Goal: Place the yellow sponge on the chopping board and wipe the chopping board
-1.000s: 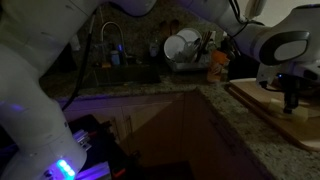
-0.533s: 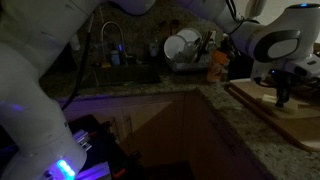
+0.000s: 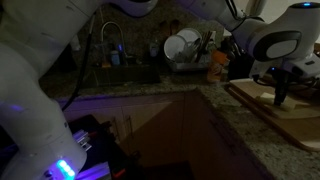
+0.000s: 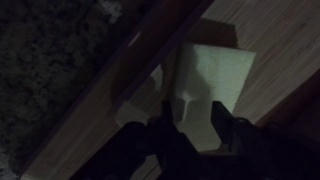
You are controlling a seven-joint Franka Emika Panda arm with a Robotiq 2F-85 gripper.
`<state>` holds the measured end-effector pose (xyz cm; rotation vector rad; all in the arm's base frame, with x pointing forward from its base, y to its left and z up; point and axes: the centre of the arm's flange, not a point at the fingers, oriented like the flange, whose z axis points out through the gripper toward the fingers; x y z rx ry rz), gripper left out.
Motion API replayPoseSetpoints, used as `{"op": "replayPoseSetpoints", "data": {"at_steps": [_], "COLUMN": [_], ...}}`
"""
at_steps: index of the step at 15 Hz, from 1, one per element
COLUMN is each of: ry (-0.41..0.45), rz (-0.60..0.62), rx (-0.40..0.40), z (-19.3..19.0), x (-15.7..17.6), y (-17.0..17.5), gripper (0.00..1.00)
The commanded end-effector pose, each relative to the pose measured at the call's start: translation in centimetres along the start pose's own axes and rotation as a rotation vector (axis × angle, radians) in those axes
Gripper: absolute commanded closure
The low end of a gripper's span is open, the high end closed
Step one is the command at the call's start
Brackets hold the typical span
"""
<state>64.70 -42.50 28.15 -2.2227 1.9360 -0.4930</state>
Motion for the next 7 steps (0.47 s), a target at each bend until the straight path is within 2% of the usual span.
{"op": "replayPoseSetpoints", "data": {"at_steps": [1, 4, 5, 6, 7], "ry": [-0.055, -0.062, -0.053, -0.042, -0.043], "rz": [0.033, -0.001, -0.041, -0.005, -0.01], "rx": [-0.018, -0.041, -0.018, -0.016, -0.007], "z": [-2.6, -7.0, -8.3, -4.0, -5.2], "x": [-1.4, -4.7, -5.8, -2.1, -2.6], "y": [0.8, 1.7, 1.8, -0.6, -0.9], "gripper": [0.24, 0.03, 0.01, 0.0, 0.08]}}
